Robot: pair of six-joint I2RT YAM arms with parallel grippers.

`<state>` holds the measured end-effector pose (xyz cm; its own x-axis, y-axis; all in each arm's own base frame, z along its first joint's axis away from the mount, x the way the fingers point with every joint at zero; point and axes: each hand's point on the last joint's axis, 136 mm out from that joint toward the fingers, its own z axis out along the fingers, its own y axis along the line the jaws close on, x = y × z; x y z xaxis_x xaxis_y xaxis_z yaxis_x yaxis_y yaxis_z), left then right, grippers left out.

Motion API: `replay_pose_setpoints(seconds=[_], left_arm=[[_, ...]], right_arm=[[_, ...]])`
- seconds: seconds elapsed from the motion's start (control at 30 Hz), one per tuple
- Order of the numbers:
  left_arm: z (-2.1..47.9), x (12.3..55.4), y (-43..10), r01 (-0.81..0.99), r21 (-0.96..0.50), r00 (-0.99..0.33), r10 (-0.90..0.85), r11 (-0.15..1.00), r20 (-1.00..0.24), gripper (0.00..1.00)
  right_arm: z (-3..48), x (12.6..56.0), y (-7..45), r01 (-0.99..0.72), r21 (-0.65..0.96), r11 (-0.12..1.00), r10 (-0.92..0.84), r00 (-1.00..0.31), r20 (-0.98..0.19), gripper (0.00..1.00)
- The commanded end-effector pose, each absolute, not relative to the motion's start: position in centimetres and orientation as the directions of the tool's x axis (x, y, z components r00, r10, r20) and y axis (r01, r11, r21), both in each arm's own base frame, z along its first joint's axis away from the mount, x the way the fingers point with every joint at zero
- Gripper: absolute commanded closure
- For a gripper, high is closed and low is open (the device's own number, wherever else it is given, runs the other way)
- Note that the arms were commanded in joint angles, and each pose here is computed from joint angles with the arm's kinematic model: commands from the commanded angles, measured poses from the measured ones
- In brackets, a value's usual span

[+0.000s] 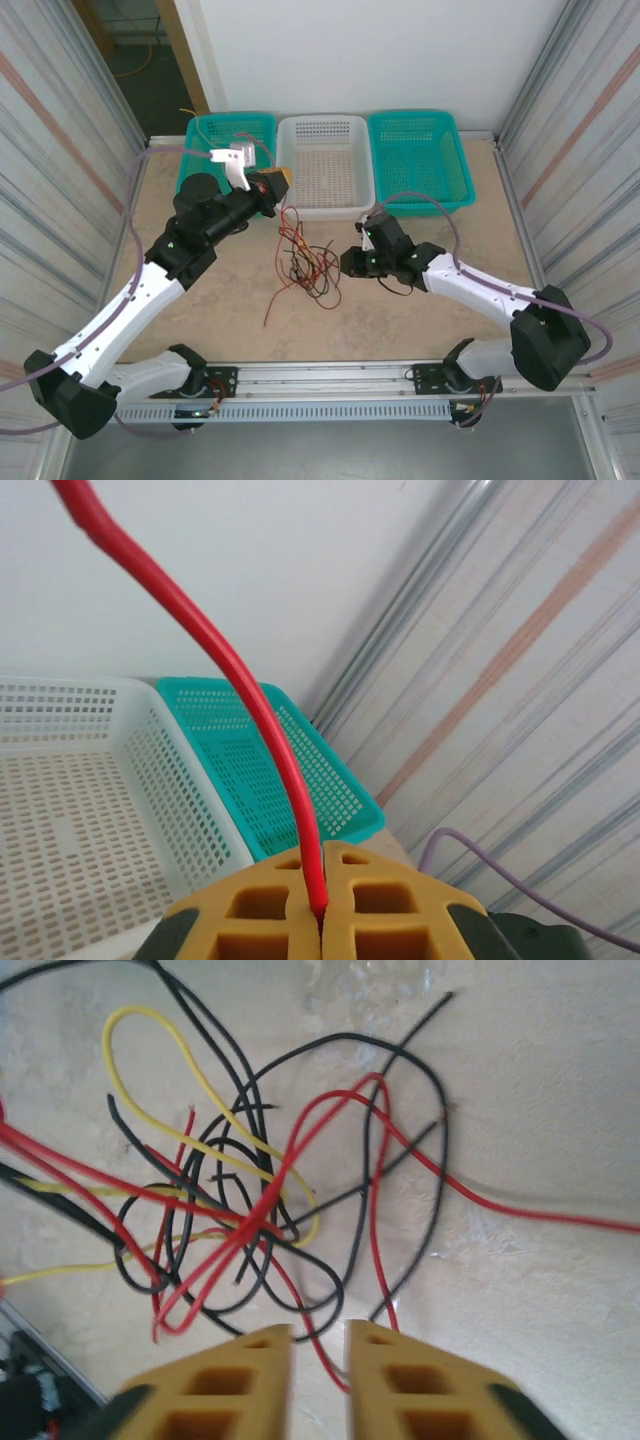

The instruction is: Untangle the cables

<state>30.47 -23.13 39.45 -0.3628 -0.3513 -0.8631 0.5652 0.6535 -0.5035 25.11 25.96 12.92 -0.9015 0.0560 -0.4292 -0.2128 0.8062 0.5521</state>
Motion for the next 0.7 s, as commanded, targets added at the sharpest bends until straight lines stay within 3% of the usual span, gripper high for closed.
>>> replay_pose_setpoints(seconds=[0.0, 0.07, 0.33, 0.5, 0.67], left_arm=[[40.6, 29.4, -23.4, 0.600, -0.535, -0.377, -0.380, 0.595, -0.845, 1.00], [41.0, 29.1, -23.9, 0.626, -0.539, -0.383, -0.379, 0.564, -0.842, 1.00], [42.5, 28.2, -25.1, 0.686, -0.539, -0.401, -0.364, 0.489, -0.841, 1.00], [43.2, 27.6, -26.2, 0.726, -0.525, -0.419, -0.321, 0.445, -0.850, 1.00], [43.8, 26.0, -27.9, 0.798, -0.498, -0.440, -0.238, 0.340, -0.866, 1.00]], right_arm=[[17.0, 26.3, 26.3, -0.262, 0.564, 0.783, 0.073, -0.862, -0.502, 0.52], [18.7, 26.8, 27.4, -0.282, 0.597, 0.751, 0.079, -0.859, -0.505, 0.43], [25.7, 29.0, 30.4, -0.438, 0.601, 0.669, 0.074, -0.765, -0.640, 0.36], [27.2, 27.6, 32.1, -0.584, 0.562, 0.586, -0.037, -0.711, -0.702, 0.37], [27.2, 27.4, 32.4, -0.651, 0.501, 0.570, -0.116, -0.667, -0.736, 0.42]])
